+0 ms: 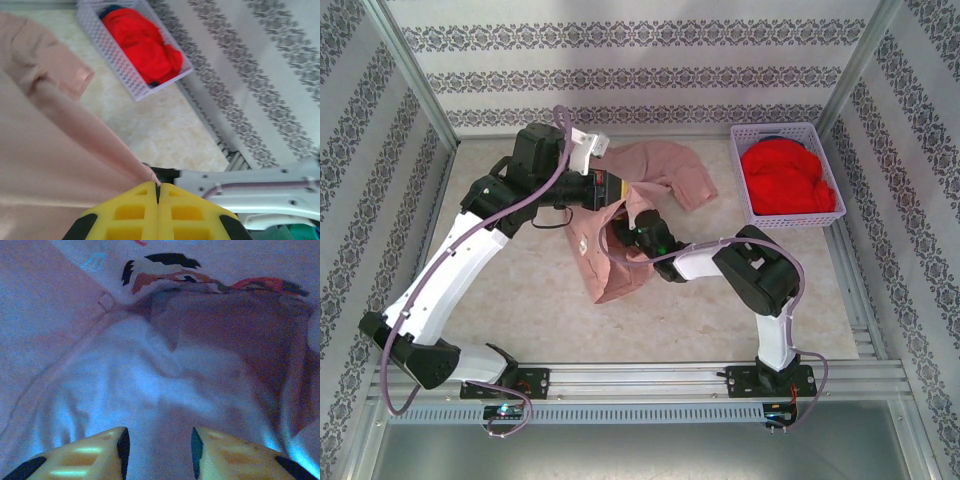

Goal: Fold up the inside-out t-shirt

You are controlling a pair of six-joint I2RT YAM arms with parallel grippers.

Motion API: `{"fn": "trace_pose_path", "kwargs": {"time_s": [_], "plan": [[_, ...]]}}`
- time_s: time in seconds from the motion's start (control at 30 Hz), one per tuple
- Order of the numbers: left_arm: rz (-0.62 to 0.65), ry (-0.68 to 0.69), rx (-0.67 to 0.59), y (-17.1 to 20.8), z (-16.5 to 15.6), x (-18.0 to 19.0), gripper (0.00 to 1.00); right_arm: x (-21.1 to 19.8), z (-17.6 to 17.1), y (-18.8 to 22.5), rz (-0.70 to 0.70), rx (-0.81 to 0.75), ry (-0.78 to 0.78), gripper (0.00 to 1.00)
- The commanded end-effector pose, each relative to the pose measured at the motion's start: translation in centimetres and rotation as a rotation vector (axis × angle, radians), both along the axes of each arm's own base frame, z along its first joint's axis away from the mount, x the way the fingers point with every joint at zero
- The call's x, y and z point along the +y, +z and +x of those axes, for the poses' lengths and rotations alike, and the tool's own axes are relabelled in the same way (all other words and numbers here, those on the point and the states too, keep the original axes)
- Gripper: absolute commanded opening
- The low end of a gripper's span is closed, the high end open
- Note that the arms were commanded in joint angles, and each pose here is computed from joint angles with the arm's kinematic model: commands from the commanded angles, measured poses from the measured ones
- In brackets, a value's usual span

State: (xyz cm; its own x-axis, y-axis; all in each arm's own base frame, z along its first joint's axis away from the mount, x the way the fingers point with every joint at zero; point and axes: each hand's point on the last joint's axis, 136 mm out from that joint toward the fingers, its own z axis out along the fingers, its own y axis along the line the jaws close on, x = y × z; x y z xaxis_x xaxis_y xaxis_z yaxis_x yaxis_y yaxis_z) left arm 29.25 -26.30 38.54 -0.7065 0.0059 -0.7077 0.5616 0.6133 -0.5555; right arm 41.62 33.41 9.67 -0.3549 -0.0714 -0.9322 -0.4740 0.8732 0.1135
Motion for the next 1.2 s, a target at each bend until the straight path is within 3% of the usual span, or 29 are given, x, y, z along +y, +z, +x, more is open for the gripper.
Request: {"fn": "trace_pose_path", "kwargs": {"time_s": [0.0, 0.13, 0.4, 0.6, 0.77, 0.97, 1.07, 1.17], "plan": [[-0.051, -0.046, -0.033, 2.5, -1.4, -1.1, 0.00, -2.3, 1.4, -1.5, -0.060, 0.042, -0.129, 0.43], [-0.063, -0.062, -0.048, 3.2, -1.9, -1.6, 0.00, -2.8, 1.7, -1.7, -0.127, 0.051, -0.170, 0.47], [-0.073, -0.091, -0.130, 5.3, -2.5, -2.2, 0.00, -2.7, 2.8, -3.8, -0.148, 0.230, -0.179, 0.55], [-0.055, -0.055, -0.202, 7.0, -1.9, -1.5, 0.00, -2.3, 3.3, -4.9, -0.098, 0.312, -0.183, 0.60], [0.089, 0.084, -0.258, 5.8, -0.5, 1.3, 0.00, -2.3, 2.6, -3.5, 0.023, 0.335, -0.049, 0.62], [0.219, 0.203, -0.238, 2.6, 1.2, 3.5, 0.00, -1.9, 0.7, -1.6, 0.110, 0.313, 0.098, 0.63], [0.195, 0.186, -0.241, 2.8, 0.8, 3.3, 0.00, -2.4, 1.0, -2.1, 0.118, 0.327, 0.071, 0.64], [0.094, 0.101, -0.250, 4.5, -0.5, 1.8, 0.00, -2.6, 2.2, -3.1, 0.031, 0.350, -0.007, 0.63]]}}
